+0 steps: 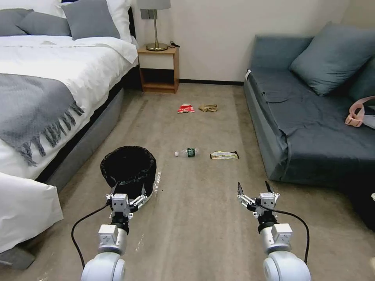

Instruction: Pick up the trash bin, then pick up the garbage on the floor and place it into the trash bin.

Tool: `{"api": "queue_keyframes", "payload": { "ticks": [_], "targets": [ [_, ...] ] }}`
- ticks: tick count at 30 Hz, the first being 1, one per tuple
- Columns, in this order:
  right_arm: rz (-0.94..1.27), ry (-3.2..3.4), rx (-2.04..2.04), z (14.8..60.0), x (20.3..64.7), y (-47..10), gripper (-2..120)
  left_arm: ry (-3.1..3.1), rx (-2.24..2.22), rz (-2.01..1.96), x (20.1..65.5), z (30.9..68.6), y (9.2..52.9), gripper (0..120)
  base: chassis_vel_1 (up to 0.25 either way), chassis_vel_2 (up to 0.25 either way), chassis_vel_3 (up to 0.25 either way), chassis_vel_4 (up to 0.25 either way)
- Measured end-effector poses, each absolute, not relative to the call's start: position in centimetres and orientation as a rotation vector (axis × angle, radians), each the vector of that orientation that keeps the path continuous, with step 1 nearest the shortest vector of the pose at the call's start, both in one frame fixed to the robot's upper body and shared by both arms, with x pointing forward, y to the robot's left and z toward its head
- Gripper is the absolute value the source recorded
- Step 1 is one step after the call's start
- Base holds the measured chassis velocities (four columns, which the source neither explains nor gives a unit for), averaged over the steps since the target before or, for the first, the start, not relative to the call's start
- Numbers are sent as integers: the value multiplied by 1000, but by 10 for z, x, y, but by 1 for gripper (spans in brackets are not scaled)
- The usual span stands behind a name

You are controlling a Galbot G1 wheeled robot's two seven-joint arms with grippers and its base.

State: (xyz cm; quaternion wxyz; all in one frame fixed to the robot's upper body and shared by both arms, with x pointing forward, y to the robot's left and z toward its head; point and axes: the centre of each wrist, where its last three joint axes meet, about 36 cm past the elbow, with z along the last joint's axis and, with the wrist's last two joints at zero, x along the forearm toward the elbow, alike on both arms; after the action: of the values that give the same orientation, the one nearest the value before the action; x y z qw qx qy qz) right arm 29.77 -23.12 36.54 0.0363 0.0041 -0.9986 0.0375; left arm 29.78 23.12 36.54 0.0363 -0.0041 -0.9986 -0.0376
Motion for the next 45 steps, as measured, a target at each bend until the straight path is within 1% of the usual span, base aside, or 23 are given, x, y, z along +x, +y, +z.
{"api": "queue_keyframes", "payload": {
  "ticks": [15, 26, 45],
  "targets": [
    [115, -3067, 12, 365, 298, -231, 100, -3067, -13, -115, 298, 365, 231, 100, 0, 4, 0, -2],
    [115, -3067, 13, 365, 298, -231, 100, -3067, -12, -116, 298, 365, 231, 100, -20, 128, 25, -136],
    [115, -3067, 13, 365, 298, -231, 100, -3067, -13, -115, 298, 365, 231, 100, -3, 6, 2, -3]
  ]
}}
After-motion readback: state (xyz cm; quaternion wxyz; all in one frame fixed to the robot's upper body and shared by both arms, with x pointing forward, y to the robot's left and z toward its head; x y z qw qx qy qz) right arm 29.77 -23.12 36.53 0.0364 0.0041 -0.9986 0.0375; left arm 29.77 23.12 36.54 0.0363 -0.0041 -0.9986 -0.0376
